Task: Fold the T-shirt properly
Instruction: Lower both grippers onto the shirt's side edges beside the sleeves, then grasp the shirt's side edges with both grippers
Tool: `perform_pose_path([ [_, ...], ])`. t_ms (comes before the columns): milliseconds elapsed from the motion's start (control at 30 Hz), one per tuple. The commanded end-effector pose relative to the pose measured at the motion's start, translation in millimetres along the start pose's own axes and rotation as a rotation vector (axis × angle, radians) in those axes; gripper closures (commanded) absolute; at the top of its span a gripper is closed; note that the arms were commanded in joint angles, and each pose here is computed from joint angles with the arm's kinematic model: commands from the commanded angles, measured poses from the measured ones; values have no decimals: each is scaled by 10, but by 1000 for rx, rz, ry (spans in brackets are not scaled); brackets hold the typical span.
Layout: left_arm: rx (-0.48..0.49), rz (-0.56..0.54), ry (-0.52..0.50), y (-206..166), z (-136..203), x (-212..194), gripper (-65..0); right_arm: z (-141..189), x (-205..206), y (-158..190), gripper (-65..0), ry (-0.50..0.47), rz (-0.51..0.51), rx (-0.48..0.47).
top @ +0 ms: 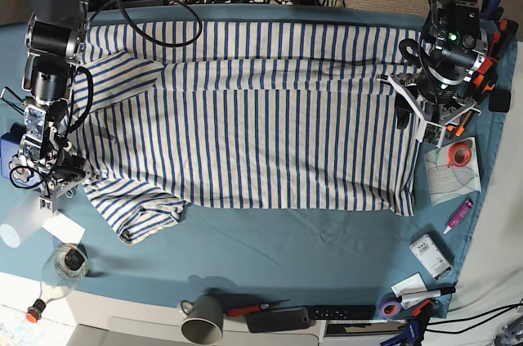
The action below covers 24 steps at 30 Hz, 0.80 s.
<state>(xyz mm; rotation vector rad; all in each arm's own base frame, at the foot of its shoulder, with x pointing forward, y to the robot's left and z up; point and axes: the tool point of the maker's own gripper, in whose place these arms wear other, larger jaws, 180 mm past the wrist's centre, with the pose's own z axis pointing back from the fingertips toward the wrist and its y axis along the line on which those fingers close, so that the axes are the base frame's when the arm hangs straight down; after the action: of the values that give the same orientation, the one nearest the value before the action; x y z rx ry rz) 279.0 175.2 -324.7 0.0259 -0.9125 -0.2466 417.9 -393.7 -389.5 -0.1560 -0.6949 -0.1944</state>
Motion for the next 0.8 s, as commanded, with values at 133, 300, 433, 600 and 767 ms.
perform_pose_path([
  [133,10,-7,-42,39,27,115,-271,22,0,38,-24,51,1,16],
  [300,10,-7,-45,41,26,125,-271,41,-41,65,0,102,-14,29],
  [433,10,-7,-45,41,26,126,-271,45,-66,85,0,116,-4,41],
  [600,10,-7,-45,41,26,126,-271,66,-51,219,0,113,62,116],
  [767,10,-6,-45,40,26,125,-271,150,172,256,0,60,91,115],
])
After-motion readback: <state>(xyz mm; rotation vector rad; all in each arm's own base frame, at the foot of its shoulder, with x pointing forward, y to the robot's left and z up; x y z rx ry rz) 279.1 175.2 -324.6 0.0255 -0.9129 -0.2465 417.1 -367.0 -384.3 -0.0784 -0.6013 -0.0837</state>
